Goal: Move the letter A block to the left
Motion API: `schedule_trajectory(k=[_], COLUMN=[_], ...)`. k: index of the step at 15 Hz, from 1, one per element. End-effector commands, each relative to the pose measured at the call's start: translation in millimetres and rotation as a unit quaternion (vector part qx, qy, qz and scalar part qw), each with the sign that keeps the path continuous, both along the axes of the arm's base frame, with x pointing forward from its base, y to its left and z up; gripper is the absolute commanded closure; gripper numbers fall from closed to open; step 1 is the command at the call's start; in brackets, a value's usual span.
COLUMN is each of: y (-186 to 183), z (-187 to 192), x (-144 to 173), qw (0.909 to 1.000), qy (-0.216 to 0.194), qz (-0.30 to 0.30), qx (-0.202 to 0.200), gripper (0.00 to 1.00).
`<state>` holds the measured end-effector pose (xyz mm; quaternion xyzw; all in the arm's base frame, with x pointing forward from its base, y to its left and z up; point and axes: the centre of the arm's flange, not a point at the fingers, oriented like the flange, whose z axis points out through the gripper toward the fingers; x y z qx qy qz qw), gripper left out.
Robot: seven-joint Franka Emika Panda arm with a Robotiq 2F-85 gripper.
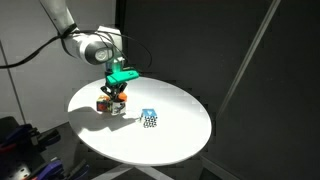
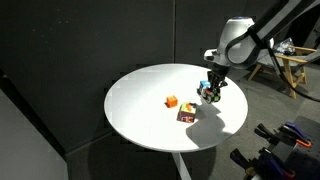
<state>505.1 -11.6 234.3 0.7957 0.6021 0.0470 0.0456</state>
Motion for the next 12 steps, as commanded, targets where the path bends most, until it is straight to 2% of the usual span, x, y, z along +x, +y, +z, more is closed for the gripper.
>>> schedule_trajectory(k=[1,10,11,12], y=[-1,-2,-2,-2], z=[-18,-54,-55,-56], x=[-5,-11,-11,-11], qw=[0.9996,0.9994,0.9993,0.9994], qy=[-0.012,-0.004,-0.004,-0.003], qz=[0.024,0.035,0.035,0.035], qx=[0.000,-0.006,-0.007,-0.007], gripper=[0.96,0.95,0.63,0.62])
